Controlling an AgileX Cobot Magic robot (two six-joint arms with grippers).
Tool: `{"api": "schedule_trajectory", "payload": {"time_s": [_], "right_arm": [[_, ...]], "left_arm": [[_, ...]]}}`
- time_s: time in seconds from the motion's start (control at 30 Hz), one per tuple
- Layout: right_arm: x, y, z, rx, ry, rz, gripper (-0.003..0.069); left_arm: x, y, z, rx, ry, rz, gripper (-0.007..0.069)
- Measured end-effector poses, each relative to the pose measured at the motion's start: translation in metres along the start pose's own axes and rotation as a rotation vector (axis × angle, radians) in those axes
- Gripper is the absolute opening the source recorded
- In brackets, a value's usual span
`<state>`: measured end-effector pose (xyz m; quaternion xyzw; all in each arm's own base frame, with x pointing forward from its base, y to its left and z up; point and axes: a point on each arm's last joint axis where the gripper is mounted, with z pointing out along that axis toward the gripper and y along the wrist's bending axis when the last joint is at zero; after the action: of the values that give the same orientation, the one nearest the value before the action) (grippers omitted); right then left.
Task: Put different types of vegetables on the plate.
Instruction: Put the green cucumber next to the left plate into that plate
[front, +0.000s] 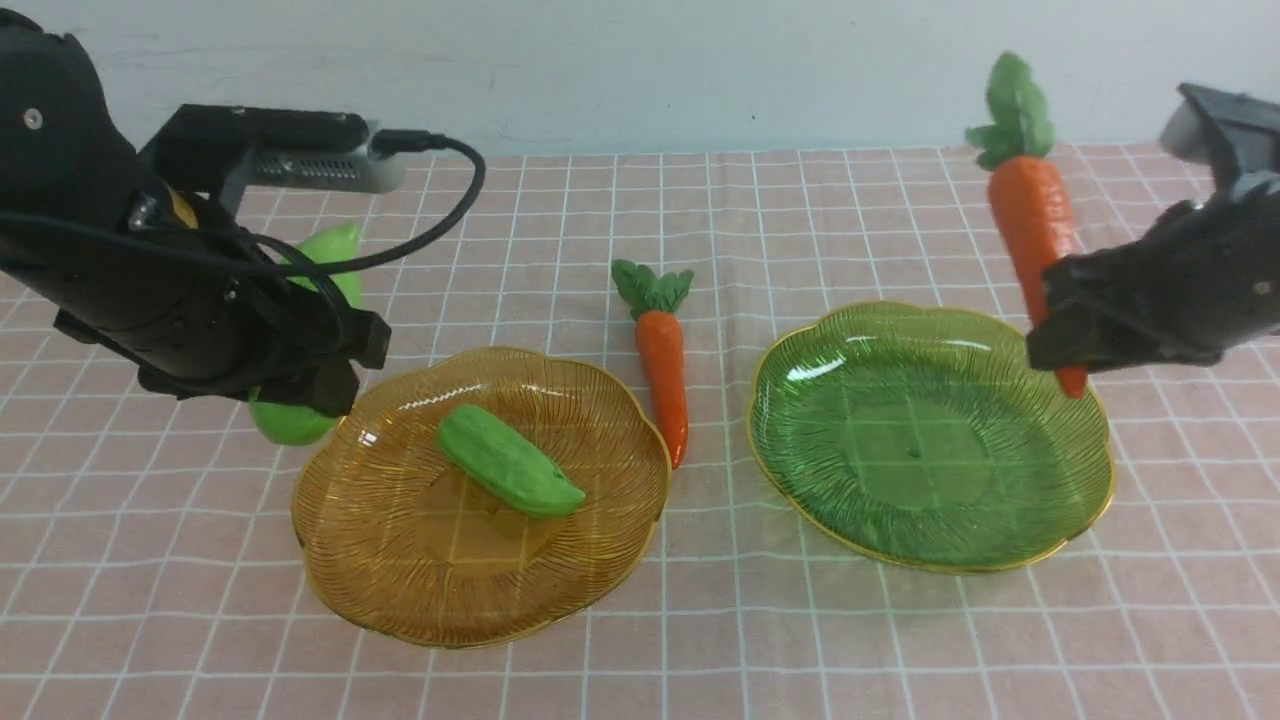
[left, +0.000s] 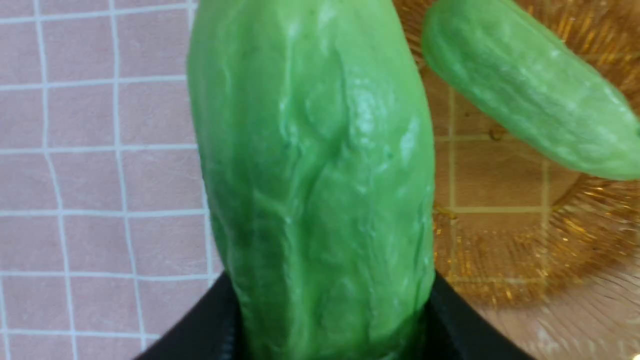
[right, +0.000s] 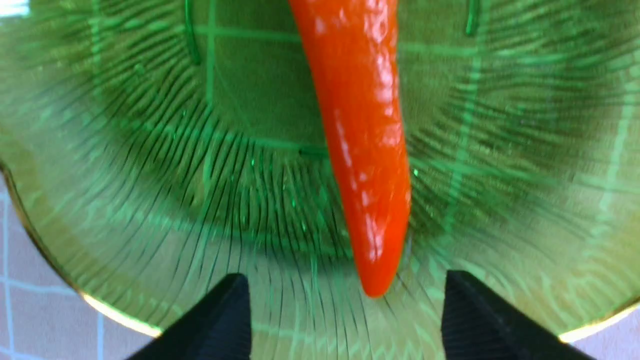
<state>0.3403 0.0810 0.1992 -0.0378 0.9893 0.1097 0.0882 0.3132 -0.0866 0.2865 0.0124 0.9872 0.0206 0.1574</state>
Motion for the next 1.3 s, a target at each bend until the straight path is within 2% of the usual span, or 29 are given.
{"api": "schedule_trajectory", "payload": {"time_s": [0.1,0.3,0.43,0.47,0.57,0.63,0.73,0.83,0.9,1.0,1.07,1.3], "right_arm": [[0.003,0.001,-0.004,0.0,0.022,-0.008,0.0488],[0.015,0.009,-0.052,-0.017,-0.045,-0.058,0.0501],[0.024,0.014,-0.086,-0.013,-0.129,-0.093,0.0502],[0.027,0.014,-0.092,-0.012,-0.142,-0.098,0.0502],[0.034,0.016,-0.11,-0.001,-0.182,-0.118,0.0502],[0.039,0.016,-0.118,0.001,-0.194,-0.125,0.0502],[0.043,0.017,-0.126,0.001,-0.207,-0.131,0.0502],[0.045,0.018,-0.129,0.0,-0.211,-0.132,0.0502],[0.045,0.018,-0.129,0.0,-0.211,-0.132,0.0502],[0.045,0.018,-0.129,0.0,-0.211,-0.132,0.0502],[0.045,0.018,-0.129,0.0,-0.209,-0.132,0.0502],[0.046,0.018,-0.129,0.001,-0.2,-0.147,0.0502]], "left_arm": [[0.002,0.006,0.005,-0.011,0.029,-0.016,0.0304],[0.002,-0.005,0.052,0.003,0.179,-0.019,0.0344],[0.004,-0.01,0.075,0.011,0.25,-0.008,0.0453],[0.003,-0.011,0.076,0.013,0.254,-0.008,0.0505],[-0.003,-0.011,0.067,0.016,0.248,-0.007,0.0619],[-0.012,-0.013,0.058,0.034,0.225,-0.006,0.0649],[-0.032,-0.022,0.037,0.115,0.13,0.001,0.0648],[-0.056,-0.055,0.016,0.238,-0.035,0.063,0.0612],[-0.066,-0.079,0.017,0.281,-0.082,0.107,0.0587],[-0.085,-0.117,0.034,0.312,-0.109,0.163,0.0573],[-0.096,-0.132,0.057,0.308,-0.113,0.178,0.0573],[-0.121,-0.154,0.118,0.289,-0.138,0.19,0.0573]]}}
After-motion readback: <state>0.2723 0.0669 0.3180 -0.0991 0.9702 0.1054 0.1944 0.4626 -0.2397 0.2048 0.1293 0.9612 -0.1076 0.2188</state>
